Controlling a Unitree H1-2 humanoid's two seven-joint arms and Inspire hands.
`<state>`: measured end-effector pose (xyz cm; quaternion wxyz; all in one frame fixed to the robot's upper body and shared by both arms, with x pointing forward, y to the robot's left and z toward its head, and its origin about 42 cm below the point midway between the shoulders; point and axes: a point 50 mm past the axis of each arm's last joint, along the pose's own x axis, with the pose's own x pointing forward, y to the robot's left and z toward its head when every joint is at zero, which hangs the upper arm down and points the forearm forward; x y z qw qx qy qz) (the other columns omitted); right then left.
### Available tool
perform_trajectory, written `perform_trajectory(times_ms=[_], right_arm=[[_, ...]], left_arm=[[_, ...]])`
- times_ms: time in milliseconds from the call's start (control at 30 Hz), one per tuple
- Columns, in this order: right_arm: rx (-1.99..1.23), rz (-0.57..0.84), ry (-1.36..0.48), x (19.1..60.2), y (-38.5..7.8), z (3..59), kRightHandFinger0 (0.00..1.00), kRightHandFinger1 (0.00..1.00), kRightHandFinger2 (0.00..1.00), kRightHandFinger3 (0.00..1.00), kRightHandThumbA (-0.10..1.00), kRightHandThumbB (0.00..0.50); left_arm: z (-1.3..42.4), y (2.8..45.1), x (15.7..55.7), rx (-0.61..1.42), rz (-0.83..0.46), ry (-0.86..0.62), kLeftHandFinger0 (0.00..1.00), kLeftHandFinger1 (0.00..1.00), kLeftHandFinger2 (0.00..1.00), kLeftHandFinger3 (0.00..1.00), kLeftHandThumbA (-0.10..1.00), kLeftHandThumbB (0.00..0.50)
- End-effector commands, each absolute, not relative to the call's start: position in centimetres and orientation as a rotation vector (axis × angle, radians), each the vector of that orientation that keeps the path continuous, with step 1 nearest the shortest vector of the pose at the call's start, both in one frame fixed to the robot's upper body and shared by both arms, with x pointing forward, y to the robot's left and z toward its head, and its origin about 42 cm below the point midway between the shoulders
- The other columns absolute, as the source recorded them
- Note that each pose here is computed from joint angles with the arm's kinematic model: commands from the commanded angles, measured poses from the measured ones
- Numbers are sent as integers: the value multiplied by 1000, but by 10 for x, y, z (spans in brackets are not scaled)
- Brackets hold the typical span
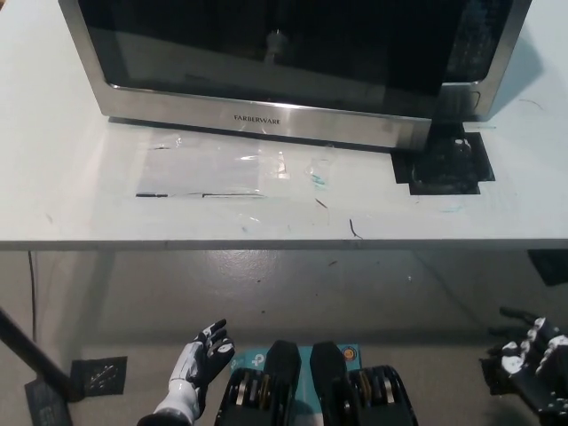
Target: A microwave is kept infront of the robot with its door slightly ajar. The robot uses its right hand to push the door towards the left to open it.
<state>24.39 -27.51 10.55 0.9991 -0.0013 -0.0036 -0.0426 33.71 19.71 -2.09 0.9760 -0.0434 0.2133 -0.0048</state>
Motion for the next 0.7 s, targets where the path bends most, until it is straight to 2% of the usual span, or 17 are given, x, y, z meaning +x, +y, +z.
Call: perform_trajectory(times_ms=[0,33,133,200,433,467,533,600,667], right_arm=[[26,91,-115,243,-270,161,397,429,547,678,188,195],[-1,109,-196,243,-270,190,374,430,546,666,209,217],[-40,141,-303,245,-271,220,359,427,546,663,199,184],[-45,174,-410,255,-277,257,345,410,523,625,88,178],[-100,132,-492,293,-297,310,353,395,494,613,69,159],[-140,102,-507,317,-305,323,334,399,508,633,146,153],[-137,87,-501,332,-307,331,351,413,517,631,141,159],[-142,80,-506,346,-306,338,321,378,485,619,109,155],[-163,58,-501,367,-308,347,295,372,487,621,142,150]], left_arm=[[-11,197,347,-95,-20,367,949,946,965,882,244,213],[-11,197,347,-84,-18,369,940,945,962,880,250,219],[-11,197,346,-84,-18,371,929,937,954,878,249,217],[-12,197,344,-94,-18,379,932,940,958,880,238,226],[-12,196,345,-80,-21,380,960,960,969,890,250,229],[-12,196,345,-90,-21,372,922,927,947,862,226,217],[-12,195,345,-88,-26,371,933,935,954,864,231,216],[-11,195,346,-96,-17,377,909,910,932,848,213,229],[-11,194,347,-87,-19,386,921,934,955,876,227,219]])
